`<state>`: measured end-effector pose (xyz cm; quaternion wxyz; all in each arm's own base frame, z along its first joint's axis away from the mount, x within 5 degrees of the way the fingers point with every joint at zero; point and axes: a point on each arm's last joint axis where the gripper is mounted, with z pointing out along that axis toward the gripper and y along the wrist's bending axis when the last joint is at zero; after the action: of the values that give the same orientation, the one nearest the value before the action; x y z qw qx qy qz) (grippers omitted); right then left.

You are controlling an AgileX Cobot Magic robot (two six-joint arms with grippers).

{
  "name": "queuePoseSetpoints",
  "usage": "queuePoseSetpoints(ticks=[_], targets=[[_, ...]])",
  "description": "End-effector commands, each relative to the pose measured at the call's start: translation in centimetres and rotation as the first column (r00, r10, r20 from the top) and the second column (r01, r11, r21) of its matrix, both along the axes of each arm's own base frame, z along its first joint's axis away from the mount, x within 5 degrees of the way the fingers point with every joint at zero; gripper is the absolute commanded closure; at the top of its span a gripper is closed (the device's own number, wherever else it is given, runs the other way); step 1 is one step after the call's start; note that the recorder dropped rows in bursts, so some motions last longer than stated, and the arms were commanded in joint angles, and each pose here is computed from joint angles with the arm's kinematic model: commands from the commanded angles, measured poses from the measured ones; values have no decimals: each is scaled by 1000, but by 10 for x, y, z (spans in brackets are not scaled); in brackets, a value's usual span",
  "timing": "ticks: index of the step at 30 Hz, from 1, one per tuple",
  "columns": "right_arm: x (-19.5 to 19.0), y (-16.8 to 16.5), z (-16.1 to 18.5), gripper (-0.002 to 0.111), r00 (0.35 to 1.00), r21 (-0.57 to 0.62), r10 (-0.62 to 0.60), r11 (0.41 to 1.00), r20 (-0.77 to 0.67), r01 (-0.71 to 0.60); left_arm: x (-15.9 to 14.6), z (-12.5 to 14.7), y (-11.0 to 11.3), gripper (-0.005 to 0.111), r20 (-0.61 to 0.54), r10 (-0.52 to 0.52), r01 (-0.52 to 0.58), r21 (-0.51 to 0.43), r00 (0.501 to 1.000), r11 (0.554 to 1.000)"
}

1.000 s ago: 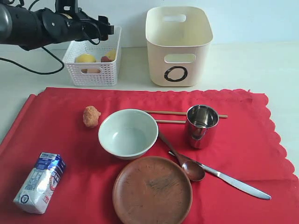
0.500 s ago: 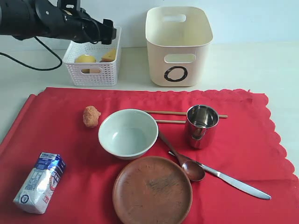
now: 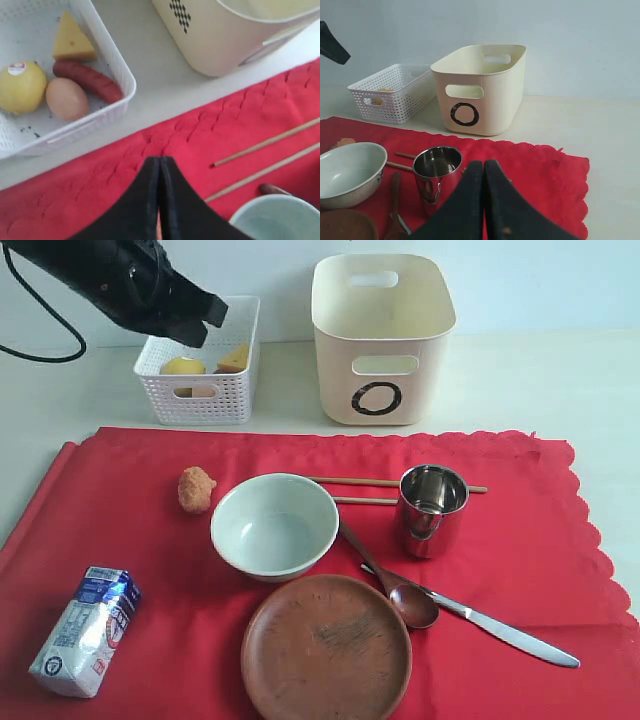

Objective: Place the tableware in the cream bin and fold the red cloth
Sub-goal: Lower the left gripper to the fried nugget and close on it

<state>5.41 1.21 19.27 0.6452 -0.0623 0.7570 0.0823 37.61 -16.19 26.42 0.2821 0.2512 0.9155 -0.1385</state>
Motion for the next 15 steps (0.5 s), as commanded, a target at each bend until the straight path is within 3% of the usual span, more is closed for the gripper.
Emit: queuePoseSetpoints(ticks=[1, 11, 15], targets=[[0, 0, -1, 108, 1000, 1, 1, 1000, 5, -1, -14, -19, 5, 106, -102, -15, 20, 40, 995, 999], [0, 0, -1, 108, 1000, 1, 2, 1000, 3, -2, -23, -63, 10, 106, -194, -4, 23, 96, 981, 995], [0, 0, -1, 108, 1000, 1, 2, 1000, 4, -2, -19, -82, 9, 91, -228, 2, 25, 112, 974, 993]])
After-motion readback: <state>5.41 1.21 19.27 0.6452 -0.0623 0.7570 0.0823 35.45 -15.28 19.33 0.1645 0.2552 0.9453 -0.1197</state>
